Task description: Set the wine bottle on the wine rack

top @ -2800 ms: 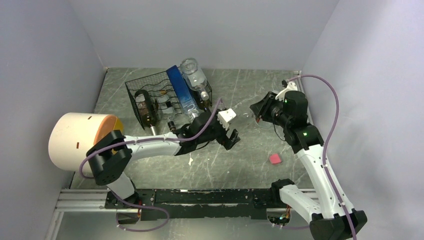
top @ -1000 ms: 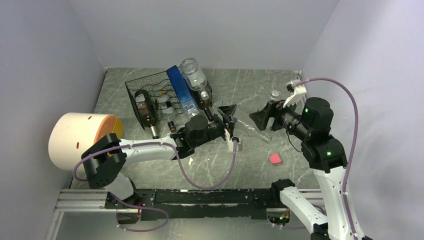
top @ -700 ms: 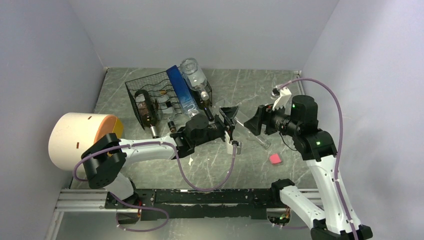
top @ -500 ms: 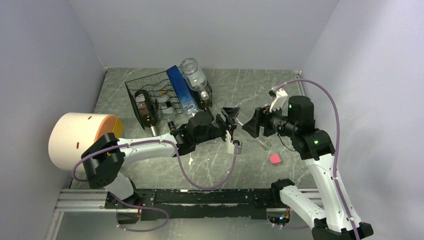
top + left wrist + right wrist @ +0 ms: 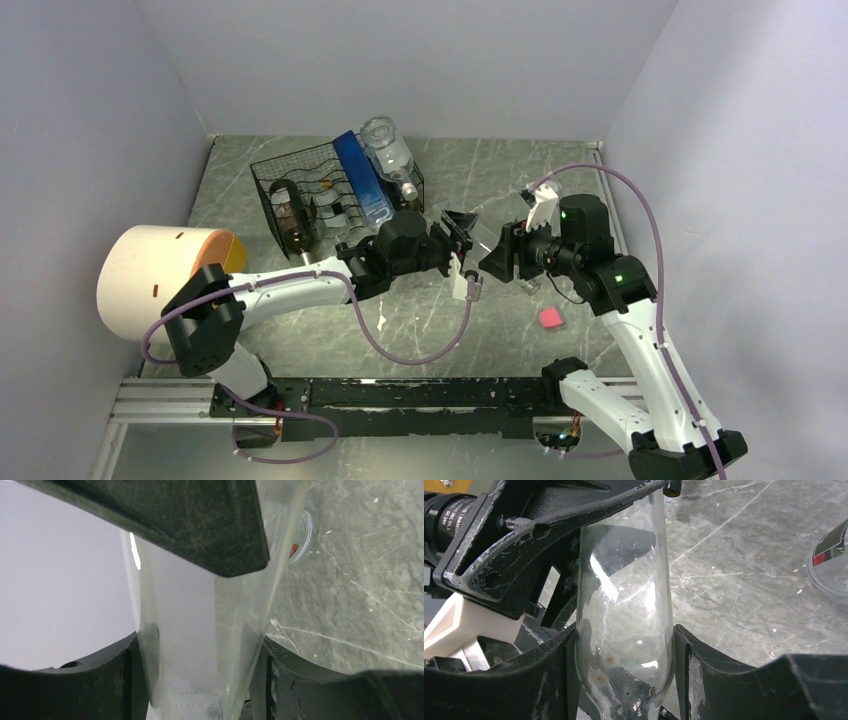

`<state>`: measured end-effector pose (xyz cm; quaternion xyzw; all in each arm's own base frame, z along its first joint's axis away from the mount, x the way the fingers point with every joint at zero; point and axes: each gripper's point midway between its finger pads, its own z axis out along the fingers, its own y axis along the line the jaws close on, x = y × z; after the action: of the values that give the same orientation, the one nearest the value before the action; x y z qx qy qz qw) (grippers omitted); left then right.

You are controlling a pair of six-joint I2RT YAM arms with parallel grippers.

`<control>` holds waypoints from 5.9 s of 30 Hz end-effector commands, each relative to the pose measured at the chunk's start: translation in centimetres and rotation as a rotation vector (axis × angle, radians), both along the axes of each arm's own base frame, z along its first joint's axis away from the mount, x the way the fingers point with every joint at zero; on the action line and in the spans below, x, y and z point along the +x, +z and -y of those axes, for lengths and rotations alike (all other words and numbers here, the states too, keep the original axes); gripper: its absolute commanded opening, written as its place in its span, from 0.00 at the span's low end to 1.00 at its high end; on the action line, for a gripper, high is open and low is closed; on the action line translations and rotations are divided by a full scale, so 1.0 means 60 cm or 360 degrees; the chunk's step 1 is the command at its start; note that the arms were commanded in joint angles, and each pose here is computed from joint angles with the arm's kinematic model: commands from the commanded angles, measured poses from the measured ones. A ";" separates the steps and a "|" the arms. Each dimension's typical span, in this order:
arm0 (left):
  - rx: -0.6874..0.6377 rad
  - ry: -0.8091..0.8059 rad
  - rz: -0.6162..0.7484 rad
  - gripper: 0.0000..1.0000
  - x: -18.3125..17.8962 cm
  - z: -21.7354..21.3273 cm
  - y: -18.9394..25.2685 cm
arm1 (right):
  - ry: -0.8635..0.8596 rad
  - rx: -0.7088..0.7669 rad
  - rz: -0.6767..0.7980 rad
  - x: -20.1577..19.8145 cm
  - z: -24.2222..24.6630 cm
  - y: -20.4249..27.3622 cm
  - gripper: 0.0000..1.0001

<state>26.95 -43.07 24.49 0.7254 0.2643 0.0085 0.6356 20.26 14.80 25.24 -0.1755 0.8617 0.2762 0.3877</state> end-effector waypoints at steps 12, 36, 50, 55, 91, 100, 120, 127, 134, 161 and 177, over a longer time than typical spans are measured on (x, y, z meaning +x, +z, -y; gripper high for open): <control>-0.0157 0.0104 -0.0246 0.74 0.011 0.004 0.072 | -0.0189 0.0037 0.0168 0.031 0.016 0.051 0.00; -0.1366 0.1189 -0.1282 0.99 0.071 -0.164 0.146 | -0.0383 0.0292 0.0477 0.118 0.001 0.133 0.00; -0.1762 0.1262 -0.1235 0.99 0.003 -0.335 0.261 | -0.0176 0.0500 0.0493 0.166 -0.206 0.150 0.00; -0.1904 0.1436 -0.1123 0.99 -0.009 -0.415 0.282 | -0.0141 0.0513 0.0457 0.181 -0.307 0.125 0.00; -0.2242 0.2023 -0.0793 0.99 -0.055 -0.614 0.292 | -0.0445 -0.0071 0.0622 0.324 -0.597 -0.091 0.00; -0.2333 0.2045 -0.0773 0.99 -0.063 -0.634 0.297 | -0.0400 -0.0069 0.0511 0.339 -0.596 -0.126 0.19; -0.2301 0.2047 -0.0806 1.00 -0.060 -0.625 0.296 | -0.0179 0.0064 0.0491 0.317 -0.607 -0.078 0.80; -0.2238 0.1668 -0.1053 0.99 -0.067 -0.575 0.321 | -0.0195 0.0255 0.0576 0.282 -0.555 0.024 0.80; -0.2102 0.1567 -0.1106 0.99 -0.061 -0.535 0.313 | -0.0368 0.0233 0.0642 0.255 -0.423 0.064 0.80; -0.1505 0.1203 -0.1731 0.99 0.014 -0.307 0.131 | -0.1766 -0.0706 0.0566 0.212 0.223 0.048 0.81; -0.1420 0.0959 -0.2002 0.99 -0.002 -0.270 0.095 | -0.1329 -0.0624 0.0226 0.320 0.223 -0.038 0.75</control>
<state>27.42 -26.28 28.37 0.1694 0.7577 -0.2927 0.5582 37.94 -0.42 22.87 0.1358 0.8540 -0.1279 0.4857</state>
